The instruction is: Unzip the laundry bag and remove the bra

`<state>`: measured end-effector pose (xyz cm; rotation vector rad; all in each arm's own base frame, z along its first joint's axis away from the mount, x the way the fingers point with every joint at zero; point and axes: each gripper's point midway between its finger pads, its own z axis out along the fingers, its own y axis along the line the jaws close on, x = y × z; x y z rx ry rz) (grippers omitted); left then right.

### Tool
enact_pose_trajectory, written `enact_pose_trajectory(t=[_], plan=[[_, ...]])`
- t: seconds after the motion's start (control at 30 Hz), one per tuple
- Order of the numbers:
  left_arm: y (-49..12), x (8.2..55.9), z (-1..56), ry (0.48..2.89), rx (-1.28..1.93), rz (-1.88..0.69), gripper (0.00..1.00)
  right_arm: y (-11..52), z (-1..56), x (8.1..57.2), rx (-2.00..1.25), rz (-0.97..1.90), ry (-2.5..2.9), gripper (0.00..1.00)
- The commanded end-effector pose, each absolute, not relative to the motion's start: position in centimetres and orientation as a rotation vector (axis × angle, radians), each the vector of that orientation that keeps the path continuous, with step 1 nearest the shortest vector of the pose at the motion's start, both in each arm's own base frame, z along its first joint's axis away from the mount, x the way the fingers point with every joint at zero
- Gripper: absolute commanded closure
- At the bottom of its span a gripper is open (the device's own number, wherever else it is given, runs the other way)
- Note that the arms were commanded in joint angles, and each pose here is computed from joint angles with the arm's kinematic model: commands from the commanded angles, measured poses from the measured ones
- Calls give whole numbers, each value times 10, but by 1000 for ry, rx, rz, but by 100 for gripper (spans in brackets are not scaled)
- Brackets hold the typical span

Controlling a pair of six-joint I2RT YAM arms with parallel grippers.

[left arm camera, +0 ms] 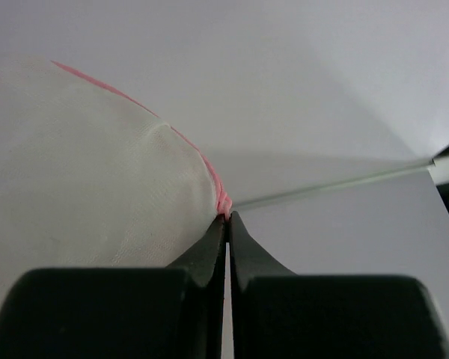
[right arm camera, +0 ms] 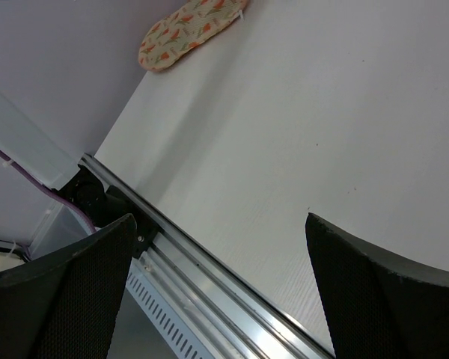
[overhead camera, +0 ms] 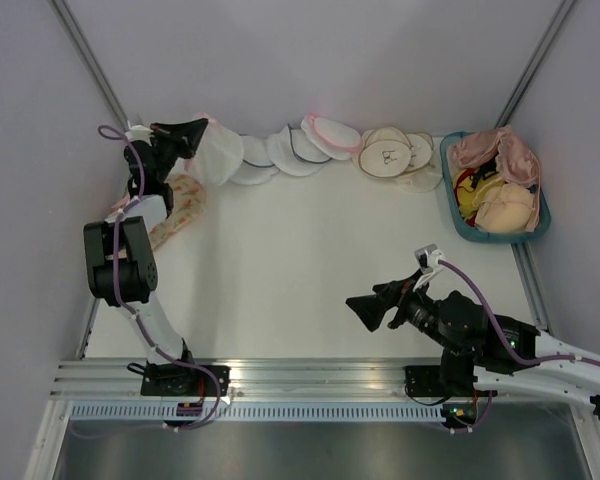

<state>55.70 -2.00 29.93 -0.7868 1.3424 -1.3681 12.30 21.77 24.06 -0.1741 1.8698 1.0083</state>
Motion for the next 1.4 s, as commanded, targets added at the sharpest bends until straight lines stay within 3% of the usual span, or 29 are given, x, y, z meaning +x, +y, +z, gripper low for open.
enact_pose_trajectory(t=[0.0,0.13,0.3,0.6,0.8,1.0,1.17,1.2,1.23,1.27,1.37], plan=[[-94,499,338,1347,-485,-1565,98,218,255,124,-190,1017,1824,2],[-160,437,337,1409,-315,-1675,98,215,259,129,-174,992,1809,2],[-218,374,276,1635,-212,-1616,98,200,266,138,-117,921,1795,2],[-245,261,165,1872,-185,-1484,98,173,274,159,-23,734,1775,2],[-273,193,116,2018,-76,-1568,98,183,267,165,-34,655,1828,2],[-275,147,123,1948,-48,-1706,98,197,252,166,-53,626,1894,2],[-271,137,122,2003,-49,-1623,98,201,250,166,-49,621,1905,2],[-269,137,145,1918,-39,-1628,96,203,249,166,-53,619,1910,2],[-268,137,150,1907,-40,-1613,92,204,250,167,-54,618,1910,2],[-265,137,154,1902,-35,-1591,72,204,249,167,-55,613,1913,2],[-252,134,174,1841,-73,-1582,34,209,247,168,-68,599,1923,2]])
